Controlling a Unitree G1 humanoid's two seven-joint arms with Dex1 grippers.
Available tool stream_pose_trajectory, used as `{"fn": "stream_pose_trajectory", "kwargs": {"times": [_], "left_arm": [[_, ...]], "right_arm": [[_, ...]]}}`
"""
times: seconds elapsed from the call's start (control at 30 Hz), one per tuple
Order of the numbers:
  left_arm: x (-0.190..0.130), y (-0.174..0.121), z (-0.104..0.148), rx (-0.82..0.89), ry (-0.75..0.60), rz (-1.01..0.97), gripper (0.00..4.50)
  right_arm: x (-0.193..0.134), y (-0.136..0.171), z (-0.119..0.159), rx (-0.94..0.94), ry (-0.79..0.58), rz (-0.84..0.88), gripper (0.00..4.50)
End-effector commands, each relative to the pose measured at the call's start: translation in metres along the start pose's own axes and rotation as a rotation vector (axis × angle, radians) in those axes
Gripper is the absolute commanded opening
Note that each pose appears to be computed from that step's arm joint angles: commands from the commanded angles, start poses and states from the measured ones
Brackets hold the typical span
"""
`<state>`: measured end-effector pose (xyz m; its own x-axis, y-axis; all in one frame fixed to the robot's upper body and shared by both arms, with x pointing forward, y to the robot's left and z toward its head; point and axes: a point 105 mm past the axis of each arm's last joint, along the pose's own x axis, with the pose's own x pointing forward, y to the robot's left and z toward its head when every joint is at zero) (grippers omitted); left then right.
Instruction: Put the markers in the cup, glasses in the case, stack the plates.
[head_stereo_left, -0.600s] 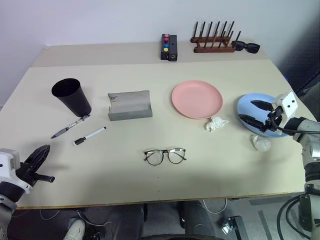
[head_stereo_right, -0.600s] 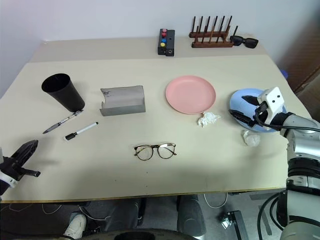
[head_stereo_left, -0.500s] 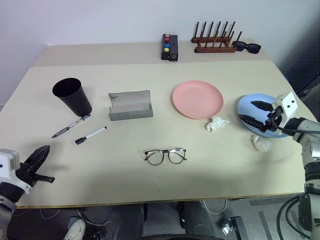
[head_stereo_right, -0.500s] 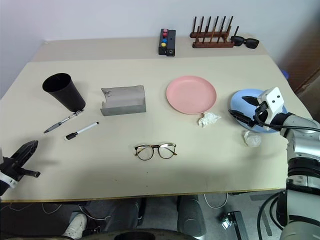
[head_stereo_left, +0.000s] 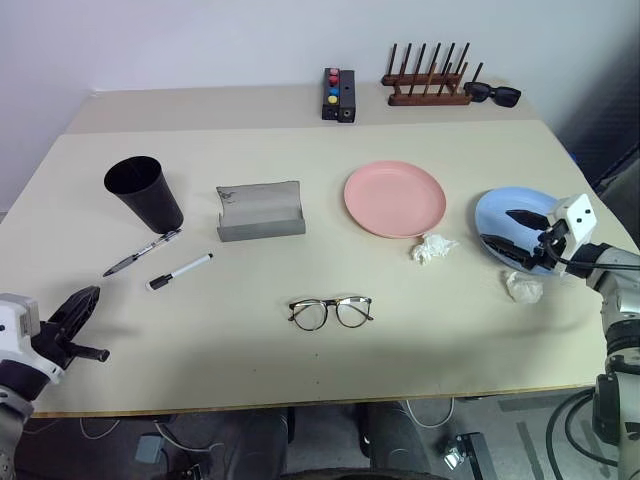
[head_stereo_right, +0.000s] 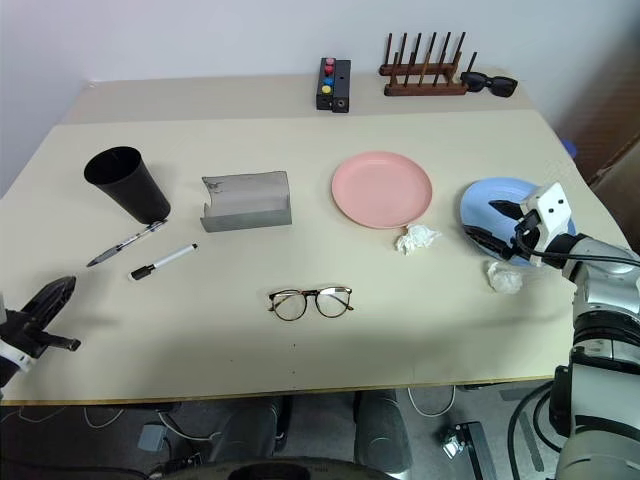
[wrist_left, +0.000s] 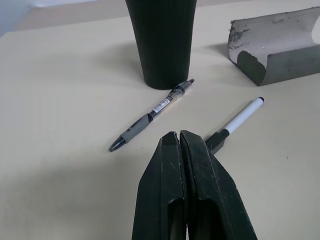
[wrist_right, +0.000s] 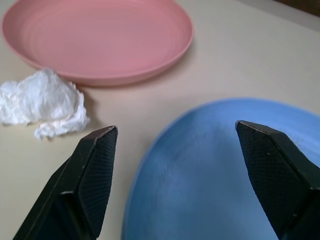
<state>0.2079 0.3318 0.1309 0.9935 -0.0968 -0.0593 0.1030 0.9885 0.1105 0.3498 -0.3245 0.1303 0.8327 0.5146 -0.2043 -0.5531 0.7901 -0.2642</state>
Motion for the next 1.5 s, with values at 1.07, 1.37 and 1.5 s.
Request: {"fn": "stream_pose_trajectory", "kwargs": {"times": [1.07,1.37,1.5], "left_arm": [[0.104,-0.048,-0.018,0.305,0.535,-0.630,4.29],[0.101,-0.053,-0.026,0.354,0.583,-0.715,4.29],[0.099,-0.052,-0.025,0.357,0.585,-0.730,2.50]], "right_arm": [[0.048,0.171,0.122,-0.113,-0.383,0.379,3.90],[0.042,0.183,0.154,-0.084,-0.354,0.421,3.90],[0.041,0.188,0.155,-0.066,-0.346,0.438,3.90]]}}
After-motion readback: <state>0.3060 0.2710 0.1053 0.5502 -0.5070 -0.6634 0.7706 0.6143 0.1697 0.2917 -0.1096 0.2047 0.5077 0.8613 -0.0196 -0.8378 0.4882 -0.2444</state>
